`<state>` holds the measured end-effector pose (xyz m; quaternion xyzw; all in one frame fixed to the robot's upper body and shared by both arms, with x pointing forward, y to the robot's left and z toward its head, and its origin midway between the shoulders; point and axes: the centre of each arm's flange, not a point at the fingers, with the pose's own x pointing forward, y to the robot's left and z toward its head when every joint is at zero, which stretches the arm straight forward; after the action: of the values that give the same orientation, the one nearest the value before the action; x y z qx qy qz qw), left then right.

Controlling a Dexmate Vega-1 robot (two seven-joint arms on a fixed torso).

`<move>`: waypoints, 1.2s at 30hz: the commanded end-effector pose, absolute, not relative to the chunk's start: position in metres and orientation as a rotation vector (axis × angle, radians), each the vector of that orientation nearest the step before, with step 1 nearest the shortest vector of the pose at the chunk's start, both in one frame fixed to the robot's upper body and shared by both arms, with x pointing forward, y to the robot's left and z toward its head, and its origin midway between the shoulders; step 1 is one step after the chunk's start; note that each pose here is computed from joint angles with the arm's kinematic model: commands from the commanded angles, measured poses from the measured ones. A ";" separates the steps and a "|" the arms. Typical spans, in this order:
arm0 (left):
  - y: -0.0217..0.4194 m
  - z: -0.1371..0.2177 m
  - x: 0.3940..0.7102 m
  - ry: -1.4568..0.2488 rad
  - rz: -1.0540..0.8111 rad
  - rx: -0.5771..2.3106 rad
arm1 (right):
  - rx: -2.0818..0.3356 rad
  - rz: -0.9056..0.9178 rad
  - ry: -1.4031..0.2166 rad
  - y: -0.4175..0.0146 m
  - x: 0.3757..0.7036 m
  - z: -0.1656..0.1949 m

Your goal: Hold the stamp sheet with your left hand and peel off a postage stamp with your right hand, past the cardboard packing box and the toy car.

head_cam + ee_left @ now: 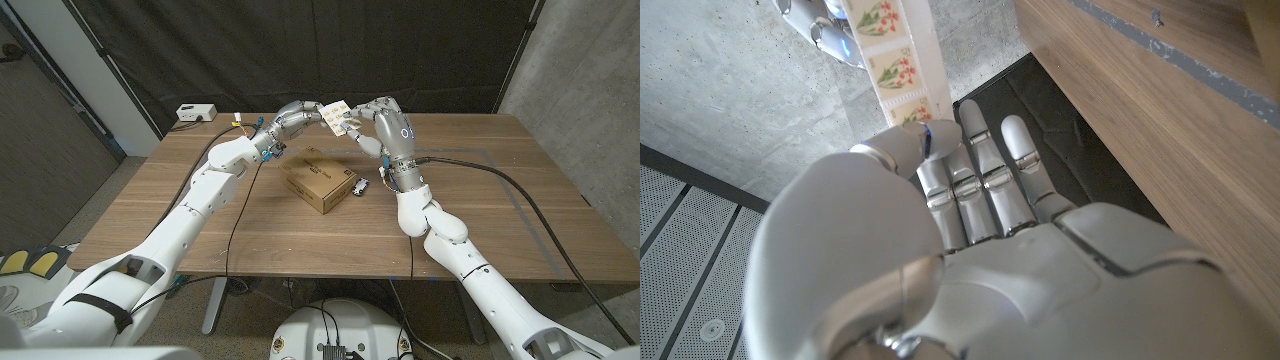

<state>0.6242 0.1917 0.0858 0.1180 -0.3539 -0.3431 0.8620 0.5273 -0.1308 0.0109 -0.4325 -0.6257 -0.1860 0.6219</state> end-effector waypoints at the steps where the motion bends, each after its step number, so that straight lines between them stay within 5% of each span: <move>1: 0.189 0.087 0.624 -0.745 -0.717 0.243 | -1.011 -0.423 -1.453 -0.130 0.529 0.012; 36: 0.189 0.088 0.617 -0.770 -0.764 0.247 | -1.039 -0.521 -1.508 -0.130 0.535 0.012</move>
<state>0.6180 0.1865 0.0889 0.1168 -0.3633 -0.3574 0.8525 0.5339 -0.1322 0.0110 -0.4357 -0.6431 -0.2177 0.5910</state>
